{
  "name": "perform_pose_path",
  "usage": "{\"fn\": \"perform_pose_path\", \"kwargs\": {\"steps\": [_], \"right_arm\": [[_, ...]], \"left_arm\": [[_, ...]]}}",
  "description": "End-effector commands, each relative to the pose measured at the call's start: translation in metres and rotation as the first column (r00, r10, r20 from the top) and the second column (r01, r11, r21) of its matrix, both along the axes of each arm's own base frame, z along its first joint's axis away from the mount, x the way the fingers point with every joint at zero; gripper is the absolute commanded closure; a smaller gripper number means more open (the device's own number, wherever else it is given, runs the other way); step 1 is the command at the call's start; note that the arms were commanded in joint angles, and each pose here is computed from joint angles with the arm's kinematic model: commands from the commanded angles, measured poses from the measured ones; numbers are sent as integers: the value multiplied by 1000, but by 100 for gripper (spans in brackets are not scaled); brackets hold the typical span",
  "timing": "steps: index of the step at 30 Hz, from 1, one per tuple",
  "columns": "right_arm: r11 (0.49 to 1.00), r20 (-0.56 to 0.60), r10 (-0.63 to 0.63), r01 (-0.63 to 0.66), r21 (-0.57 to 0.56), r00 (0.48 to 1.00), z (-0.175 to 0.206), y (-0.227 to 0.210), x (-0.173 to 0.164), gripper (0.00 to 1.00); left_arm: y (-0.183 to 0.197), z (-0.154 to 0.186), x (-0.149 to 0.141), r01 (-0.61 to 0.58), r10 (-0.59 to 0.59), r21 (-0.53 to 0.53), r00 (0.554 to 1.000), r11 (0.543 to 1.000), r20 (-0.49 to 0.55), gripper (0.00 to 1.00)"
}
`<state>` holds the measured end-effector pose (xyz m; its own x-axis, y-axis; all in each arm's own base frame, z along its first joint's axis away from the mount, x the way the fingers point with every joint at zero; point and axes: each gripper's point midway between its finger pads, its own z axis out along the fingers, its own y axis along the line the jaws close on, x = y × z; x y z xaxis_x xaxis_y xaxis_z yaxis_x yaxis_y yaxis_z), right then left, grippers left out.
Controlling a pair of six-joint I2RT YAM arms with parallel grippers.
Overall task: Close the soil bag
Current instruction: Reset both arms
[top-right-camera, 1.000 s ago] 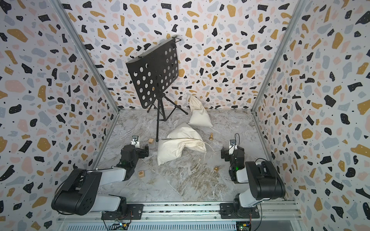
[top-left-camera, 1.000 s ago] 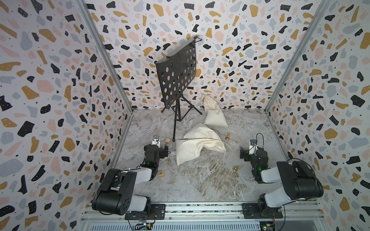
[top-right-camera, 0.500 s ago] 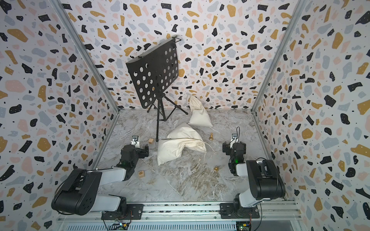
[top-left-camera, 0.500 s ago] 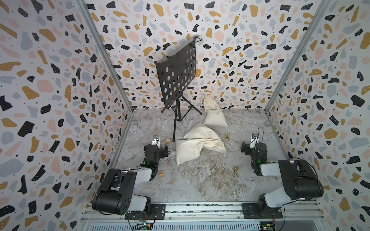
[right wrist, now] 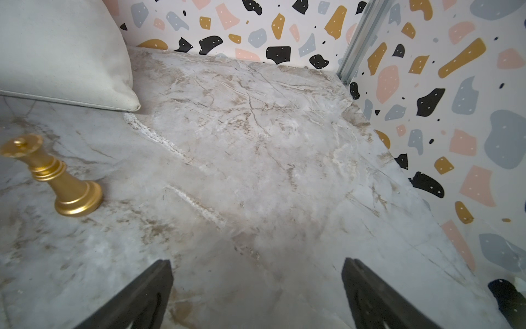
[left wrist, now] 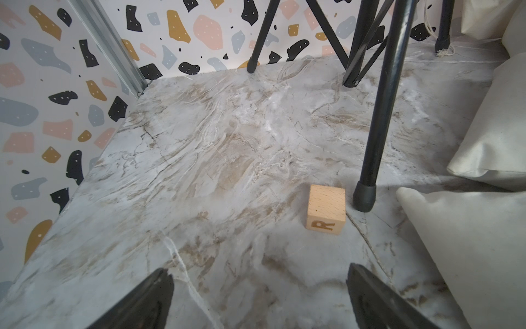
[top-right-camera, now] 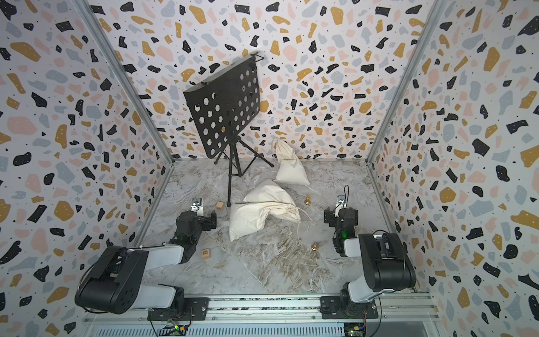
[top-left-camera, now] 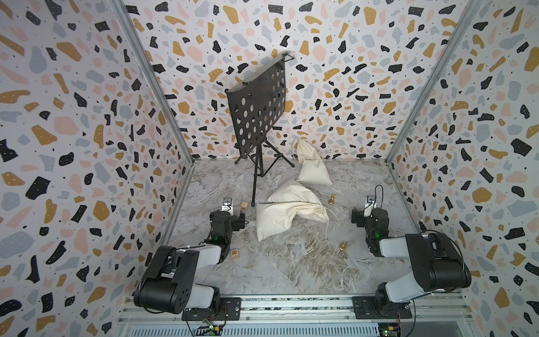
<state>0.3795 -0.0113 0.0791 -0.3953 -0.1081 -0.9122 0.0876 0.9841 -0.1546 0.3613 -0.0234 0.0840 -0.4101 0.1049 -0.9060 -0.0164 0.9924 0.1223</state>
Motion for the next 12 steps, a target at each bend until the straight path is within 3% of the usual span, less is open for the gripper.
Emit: {"fn": "perform_pose_path", "kwargs": {"steps": [1, 12], "right_arm": [[1000, 18, -15, 15, 9, 1000, 6, -3, 3, 0], [1000, 18, -13, 13, 9, 1000, 6, -2, 3, 0]], "left_arm": [[0, 16, 5, 3, -2, -10, 998, 1000, 61, 1], [-1, 15, 5, 6, -5, -10, 998, 1000, 56, 1]]}}
